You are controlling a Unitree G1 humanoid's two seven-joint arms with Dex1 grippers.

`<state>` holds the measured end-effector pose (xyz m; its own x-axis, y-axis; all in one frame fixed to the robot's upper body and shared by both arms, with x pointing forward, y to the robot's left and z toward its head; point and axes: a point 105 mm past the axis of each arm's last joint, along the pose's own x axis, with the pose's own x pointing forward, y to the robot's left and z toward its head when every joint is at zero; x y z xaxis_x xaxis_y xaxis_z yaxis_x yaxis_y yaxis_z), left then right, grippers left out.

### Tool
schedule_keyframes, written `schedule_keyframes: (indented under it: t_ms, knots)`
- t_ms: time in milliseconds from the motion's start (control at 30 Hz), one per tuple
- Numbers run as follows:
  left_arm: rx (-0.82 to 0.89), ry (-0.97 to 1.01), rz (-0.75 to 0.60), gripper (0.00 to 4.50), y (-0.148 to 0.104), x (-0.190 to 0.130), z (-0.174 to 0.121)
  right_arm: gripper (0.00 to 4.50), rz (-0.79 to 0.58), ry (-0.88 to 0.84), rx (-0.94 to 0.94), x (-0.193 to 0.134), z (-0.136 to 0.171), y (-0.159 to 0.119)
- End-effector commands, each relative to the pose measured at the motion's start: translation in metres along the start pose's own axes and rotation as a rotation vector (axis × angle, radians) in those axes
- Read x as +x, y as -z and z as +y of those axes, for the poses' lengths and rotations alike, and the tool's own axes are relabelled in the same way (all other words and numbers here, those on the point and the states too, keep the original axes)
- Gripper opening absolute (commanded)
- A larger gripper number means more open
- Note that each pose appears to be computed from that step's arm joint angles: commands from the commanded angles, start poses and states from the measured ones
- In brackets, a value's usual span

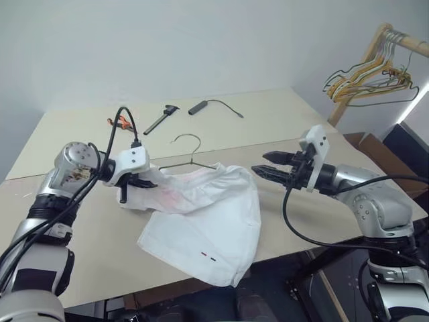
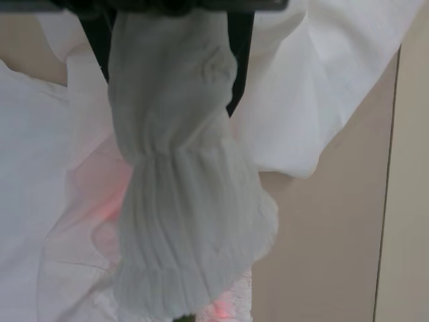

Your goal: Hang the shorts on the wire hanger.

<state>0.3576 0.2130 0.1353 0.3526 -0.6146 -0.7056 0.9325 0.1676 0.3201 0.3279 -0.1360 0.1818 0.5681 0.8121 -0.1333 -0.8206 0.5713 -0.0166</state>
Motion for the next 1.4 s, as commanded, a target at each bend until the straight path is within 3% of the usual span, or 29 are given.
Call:
schedule_keyframes:
  t_ms: [33,400,567,800,933,1267,1400]
  knots:
    - [0.045,-0.048,-0.028,0.0,-0.012,-0.01,0.012,4.46,0.011,-0.008,-0.098,-0.005,0.003,-0.016]
    - [0.138,-0.104,-0.173,0.0,-0.061,-0.024,0.029,4.46,0.373,-0.08,-0.462,0.017,0.009,-0.071]
    - [0.16,-0.094,-0.194,0.0,-0.069,-0.021,0.028,4.46,0.556,-0.09,-0.496,0.03,0.0,-0.062]
    - [0.186,-0.081,-0.216,0.0,-0.079,-0.019,0.026,4.46,0.675,-0.165,-0.551,0.065,-0.004,-0.042]
    - [0.192,-0.083,-0.218,0.0,-0.08,-0.02,0.026,3.58,0.692,-0.224,-0.591,0.072,0.001,-0.04]
    - [0.21,-0.072,-0.242,0.0,-0.079,-0.026,0.022,0.07,0.653,-0.338,-0.497,0.066,0.01,-0.046]
    - [0.181,-0.047,-0.302,1.05,-0.081,-0.031,0.022,0.0,0.623,-0.399,-0.38,0.054,0.014,-0.048]
